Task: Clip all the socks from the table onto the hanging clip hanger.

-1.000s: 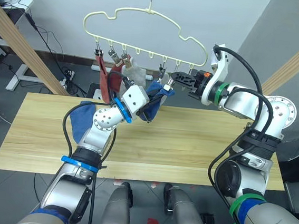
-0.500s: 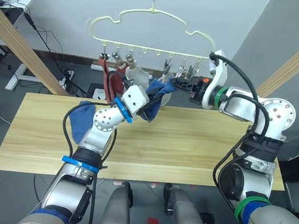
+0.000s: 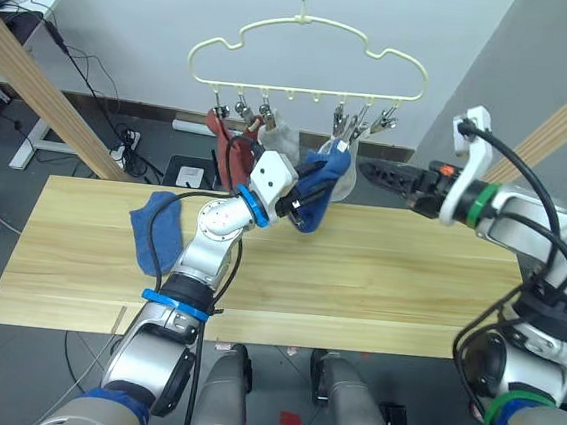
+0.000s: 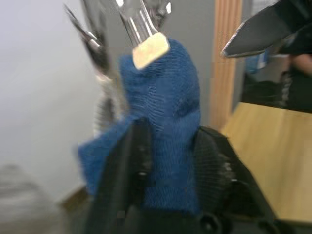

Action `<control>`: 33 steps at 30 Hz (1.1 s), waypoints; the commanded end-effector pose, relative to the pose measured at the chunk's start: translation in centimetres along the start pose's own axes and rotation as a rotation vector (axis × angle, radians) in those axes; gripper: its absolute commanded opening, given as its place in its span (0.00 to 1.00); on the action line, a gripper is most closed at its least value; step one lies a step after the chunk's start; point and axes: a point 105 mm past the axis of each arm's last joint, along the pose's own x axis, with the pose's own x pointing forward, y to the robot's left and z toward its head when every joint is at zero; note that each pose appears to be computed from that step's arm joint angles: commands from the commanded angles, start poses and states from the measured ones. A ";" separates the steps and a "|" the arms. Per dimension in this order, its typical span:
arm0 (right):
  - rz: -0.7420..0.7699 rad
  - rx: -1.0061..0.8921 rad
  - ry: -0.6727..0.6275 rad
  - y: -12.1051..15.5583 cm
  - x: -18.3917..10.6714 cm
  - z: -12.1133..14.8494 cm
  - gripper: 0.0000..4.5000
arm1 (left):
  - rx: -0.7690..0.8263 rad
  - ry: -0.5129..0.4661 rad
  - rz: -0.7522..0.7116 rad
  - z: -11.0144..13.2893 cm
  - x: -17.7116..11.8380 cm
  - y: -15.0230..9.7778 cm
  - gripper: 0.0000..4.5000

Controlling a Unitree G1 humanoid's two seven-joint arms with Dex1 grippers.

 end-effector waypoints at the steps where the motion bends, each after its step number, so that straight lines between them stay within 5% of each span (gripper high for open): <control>1: 0.031 -0.166 -0.020 1.0 -1.1 -0.5 1.00 | -0.108 -0.013 -0.019 0.8 -1.3 0.4 0.60; 8: -0.054 -0.420 -0.059 -0.4 -0.8 -4.2 1.00 | -0.390 0.154 0.090 0.5 -9.9 1.1 1.00; 18: -0.260 -0.459 -0.120 -3.0 -0.9 -8.1 1.00 | -0.485 0.395 0.536 -3.5 -19.9 1.8 1.00; 27: -0.419 -0.464 -0.068 -5.1 -2.5 -11.3 1.00 | -0.376 0.593 0.725 -5.5 -22.9 1.8 1.00; 33: -0.539 -0.521 -0.061 -6.1 -2.8 -12.3 1.00 | -0.391 0.621 0.716 -6.2 -24.1 0.5 1.00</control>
